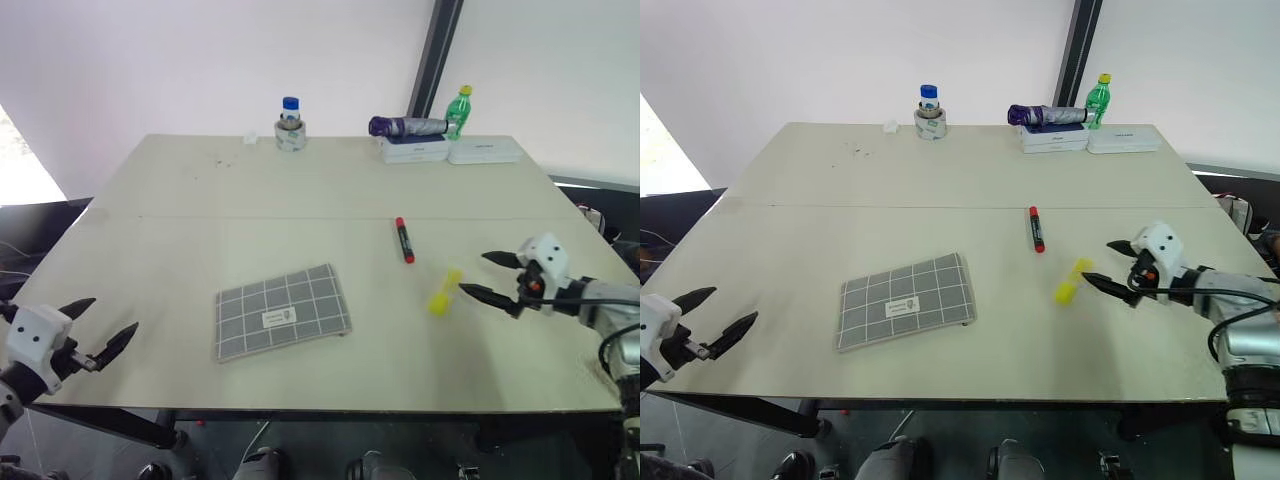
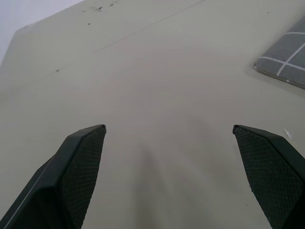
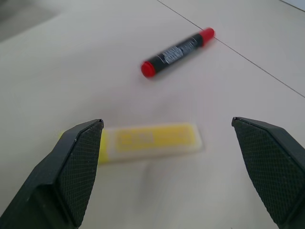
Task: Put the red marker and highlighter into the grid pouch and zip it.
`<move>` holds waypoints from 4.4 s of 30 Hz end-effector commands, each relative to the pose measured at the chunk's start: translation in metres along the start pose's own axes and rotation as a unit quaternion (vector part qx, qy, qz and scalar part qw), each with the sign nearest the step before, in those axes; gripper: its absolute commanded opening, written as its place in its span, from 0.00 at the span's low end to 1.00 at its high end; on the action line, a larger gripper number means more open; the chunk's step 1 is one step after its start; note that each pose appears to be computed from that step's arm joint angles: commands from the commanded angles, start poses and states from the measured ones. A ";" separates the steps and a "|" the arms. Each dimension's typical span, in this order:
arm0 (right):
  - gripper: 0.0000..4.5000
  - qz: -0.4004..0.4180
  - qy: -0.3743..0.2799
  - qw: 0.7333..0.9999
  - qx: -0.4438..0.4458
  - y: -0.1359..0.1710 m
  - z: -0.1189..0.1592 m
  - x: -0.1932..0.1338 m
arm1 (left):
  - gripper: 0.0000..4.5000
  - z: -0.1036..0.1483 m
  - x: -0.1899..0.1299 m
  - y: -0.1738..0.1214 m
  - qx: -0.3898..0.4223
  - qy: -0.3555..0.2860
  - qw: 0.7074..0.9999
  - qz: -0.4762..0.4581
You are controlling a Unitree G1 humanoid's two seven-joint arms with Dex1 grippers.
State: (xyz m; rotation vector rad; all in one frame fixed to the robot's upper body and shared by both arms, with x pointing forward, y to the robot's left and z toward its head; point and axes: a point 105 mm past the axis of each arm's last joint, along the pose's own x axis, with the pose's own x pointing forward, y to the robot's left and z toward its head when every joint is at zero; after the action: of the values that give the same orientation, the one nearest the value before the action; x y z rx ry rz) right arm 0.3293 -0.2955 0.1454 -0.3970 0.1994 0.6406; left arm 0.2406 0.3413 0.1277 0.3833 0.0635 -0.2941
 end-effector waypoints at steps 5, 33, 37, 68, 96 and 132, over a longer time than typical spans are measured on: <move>1.00 -0.016 -0.025 0.999 -0.014 0.005 0.023 0.005 | 1.00 0.009 0.008 -0.004 0.025 -0.019 0.999 -0.006; 1.00 -0.011 -0.038 0.999 -0.007 0.003 0.023 0.016 | 1.00 0.025 0.012 -0.008 0.096 -0.057 0.993 -0.035; 0.88 0.038 -0.060 0.997 -0.001 0.024 0.035 0.027 | 1.00 0.019 0.011 -0.028 0.222 -0.034 0.969 -0.100; 0.01 0.186 -0.052 0.970 -0.145 0.163 0.040 0.115 | 1.00 0.004 0.037 -0.104 0.444 -0.125 0.848 -0.263; 0.00 0.186 -0.065 0.967 -0.164 0.167 0.049 0.123 | 0.24 -0.002 0.062 -0.131 0.411 -0.146 0.845 -0.309; 0.99 0.093 -0.155 0.978 0.101 0.158 0.099 0.147 | 0.00 0.079 0.078 -0.103 0.094 -0.148 0.972 -0.155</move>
State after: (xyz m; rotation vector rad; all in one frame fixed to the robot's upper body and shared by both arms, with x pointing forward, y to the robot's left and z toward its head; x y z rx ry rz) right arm 0.3502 -0.0586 0.1354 -0.0891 0.0414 0.8727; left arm 0.2868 0.2013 0.1393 0.4892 -0.1434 -0.6723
